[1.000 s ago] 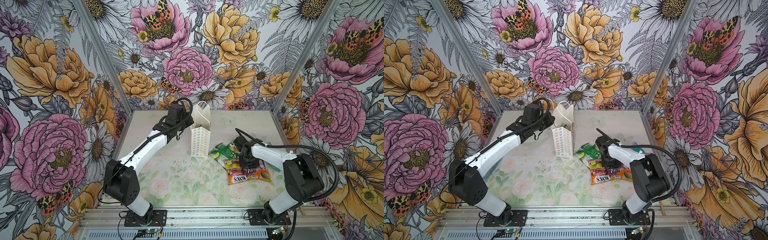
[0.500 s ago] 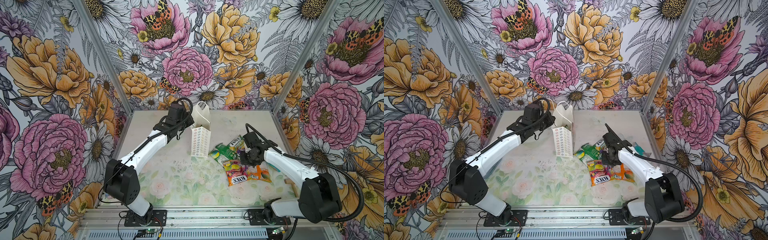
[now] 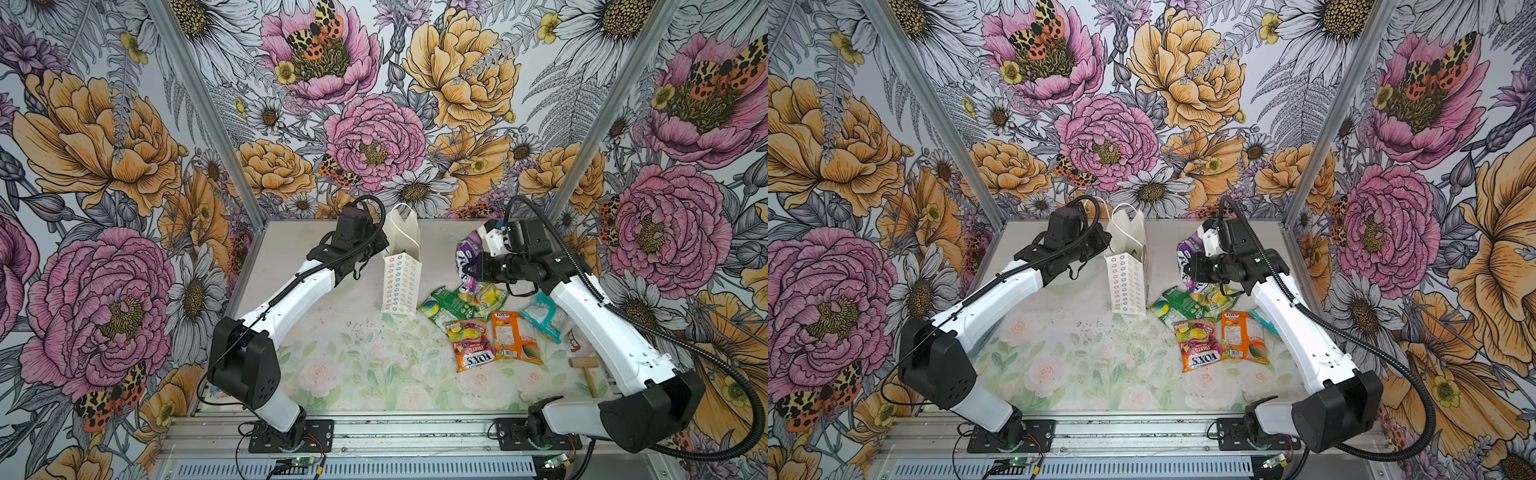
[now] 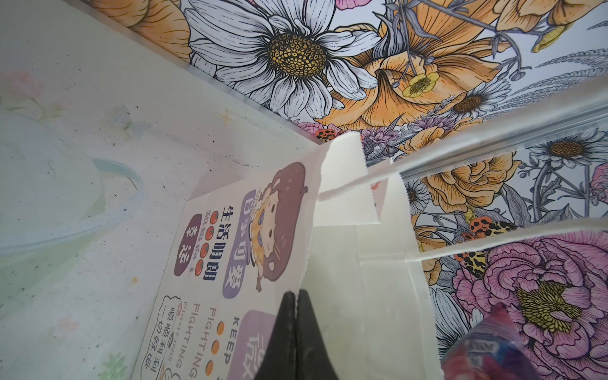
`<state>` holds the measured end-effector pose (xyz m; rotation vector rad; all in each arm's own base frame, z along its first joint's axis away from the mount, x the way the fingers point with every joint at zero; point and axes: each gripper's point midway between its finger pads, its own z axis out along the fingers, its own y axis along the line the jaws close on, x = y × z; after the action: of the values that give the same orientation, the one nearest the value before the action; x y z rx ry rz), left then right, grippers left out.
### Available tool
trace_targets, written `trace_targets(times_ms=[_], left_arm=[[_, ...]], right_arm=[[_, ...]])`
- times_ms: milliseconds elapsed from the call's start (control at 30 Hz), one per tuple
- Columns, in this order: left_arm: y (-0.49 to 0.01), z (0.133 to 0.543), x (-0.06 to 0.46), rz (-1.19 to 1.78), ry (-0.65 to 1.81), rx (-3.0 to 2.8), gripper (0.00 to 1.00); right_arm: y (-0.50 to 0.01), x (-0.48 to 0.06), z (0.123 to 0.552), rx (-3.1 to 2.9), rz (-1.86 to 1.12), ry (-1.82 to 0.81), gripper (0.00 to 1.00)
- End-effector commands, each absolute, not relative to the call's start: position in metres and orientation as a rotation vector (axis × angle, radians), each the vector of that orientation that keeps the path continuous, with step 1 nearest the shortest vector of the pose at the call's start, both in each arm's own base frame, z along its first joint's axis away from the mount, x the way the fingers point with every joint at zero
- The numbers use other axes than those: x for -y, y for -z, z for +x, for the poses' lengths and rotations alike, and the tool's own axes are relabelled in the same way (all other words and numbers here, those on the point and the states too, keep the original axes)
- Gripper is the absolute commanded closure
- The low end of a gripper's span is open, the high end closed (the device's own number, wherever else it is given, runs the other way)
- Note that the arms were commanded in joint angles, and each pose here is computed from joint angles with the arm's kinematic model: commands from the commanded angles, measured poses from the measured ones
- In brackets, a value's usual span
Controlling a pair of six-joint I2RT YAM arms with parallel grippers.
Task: Place the snacks into the paper bag
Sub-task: Pick up the snack, then place the snack in the paper bag.
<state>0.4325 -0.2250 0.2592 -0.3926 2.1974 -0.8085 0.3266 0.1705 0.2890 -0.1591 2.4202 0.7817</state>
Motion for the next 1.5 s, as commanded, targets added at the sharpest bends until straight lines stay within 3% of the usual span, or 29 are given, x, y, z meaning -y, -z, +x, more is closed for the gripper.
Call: trace_targets(times_ms=[0,333,667,1467], left_arm=[[-0.269,0.429,0.223,-0.395,0.824,-2.172,1.00],[-0.271,0.428,0.220,-0.413,0.822,-2.163,1.00],[-0.271,0.427,0.213,-0.437,0.811,-2.154,1.00],[-0.273,0.420,0.205,-0.457,0.813,-2.135,1.00]], right_arm=[[-0.345,-0.189,0.335,-2.264,-0.264,-0.912,1.00],[-0.446,-0.232,0.352,-1.981,-0.388,-1.101,1.00],[-0.497,-0.283,0.363,-1.803,-0.444,-1.210,1.00],[-0.506,-0.352,0.377,-1.703,-0.443,-1.406,1.00]])
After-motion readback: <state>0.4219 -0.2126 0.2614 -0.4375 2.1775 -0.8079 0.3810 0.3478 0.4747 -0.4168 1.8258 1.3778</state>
